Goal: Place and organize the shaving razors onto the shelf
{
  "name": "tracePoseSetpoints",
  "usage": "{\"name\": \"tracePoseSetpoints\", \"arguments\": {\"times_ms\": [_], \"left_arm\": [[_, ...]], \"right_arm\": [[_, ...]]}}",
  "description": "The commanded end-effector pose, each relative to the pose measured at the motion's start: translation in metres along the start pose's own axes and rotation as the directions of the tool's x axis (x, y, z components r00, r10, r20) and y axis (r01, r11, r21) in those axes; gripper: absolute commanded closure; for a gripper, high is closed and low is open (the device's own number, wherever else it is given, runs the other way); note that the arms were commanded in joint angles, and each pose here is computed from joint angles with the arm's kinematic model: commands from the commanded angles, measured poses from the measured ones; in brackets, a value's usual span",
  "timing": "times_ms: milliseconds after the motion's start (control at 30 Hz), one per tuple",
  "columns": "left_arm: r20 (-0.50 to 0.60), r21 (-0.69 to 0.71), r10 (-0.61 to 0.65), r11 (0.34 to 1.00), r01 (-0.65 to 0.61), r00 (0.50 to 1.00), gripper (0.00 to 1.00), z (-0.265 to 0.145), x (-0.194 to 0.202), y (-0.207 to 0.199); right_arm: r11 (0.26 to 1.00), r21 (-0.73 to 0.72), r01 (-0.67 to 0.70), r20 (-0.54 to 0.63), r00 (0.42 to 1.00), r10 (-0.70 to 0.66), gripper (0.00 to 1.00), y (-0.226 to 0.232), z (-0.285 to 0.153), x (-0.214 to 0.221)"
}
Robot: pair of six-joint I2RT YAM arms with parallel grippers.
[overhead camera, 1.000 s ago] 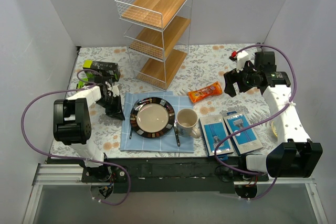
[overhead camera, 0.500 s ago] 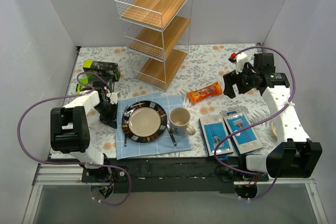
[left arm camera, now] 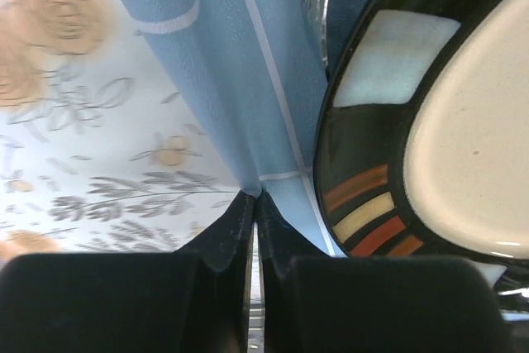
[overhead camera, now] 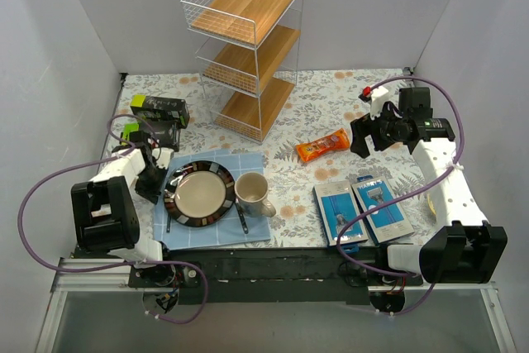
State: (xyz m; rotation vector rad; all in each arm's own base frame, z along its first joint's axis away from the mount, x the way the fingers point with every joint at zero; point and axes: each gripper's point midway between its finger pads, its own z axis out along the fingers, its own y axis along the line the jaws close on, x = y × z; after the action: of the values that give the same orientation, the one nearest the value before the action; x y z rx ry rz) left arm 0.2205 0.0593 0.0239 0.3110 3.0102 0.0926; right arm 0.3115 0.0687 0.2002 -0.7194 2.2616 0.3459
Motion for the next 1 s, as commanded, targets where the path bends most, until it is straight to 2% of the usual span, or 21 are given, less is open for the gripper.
{"name": "tracePoseSetpoints", "arguments": {"times_ms": [0,300,700,967], "left_arm": [[0.01,-0.238,0.107,0.966,-0.102,0.994,1.0,-0.016,-0.001,0.059],[-0.014,-0.323,0.213,0.924,-0.206,0.977,1.0,-0.017,0.0,0.103],[-0.04,-0.4,0.198,0.895,-0.198,0.979,1.0,-0.019,0.017,0.168],[-0.058,-0.485,0.245,0.841,-0.242,0.968,1.0,-0.024,0.02,0.216]], "right_arm": [[1.0,-0.007,0.016,0.042,0.999,-0.015,0.07,0.006,-0.005,-0.004],[1.0,0.008,0.017,0.044,0.999,-0.018,0.07,0.007,-0.009,-0.001],[1.0,0.021,0.02,0.043,0.999,-0.021,0.07,0.007,-0.012,0.002],[0.999,0.021,0.025,0.046,0.999,-0.026,0.07,0.005,-0.011,-0.002]]}}
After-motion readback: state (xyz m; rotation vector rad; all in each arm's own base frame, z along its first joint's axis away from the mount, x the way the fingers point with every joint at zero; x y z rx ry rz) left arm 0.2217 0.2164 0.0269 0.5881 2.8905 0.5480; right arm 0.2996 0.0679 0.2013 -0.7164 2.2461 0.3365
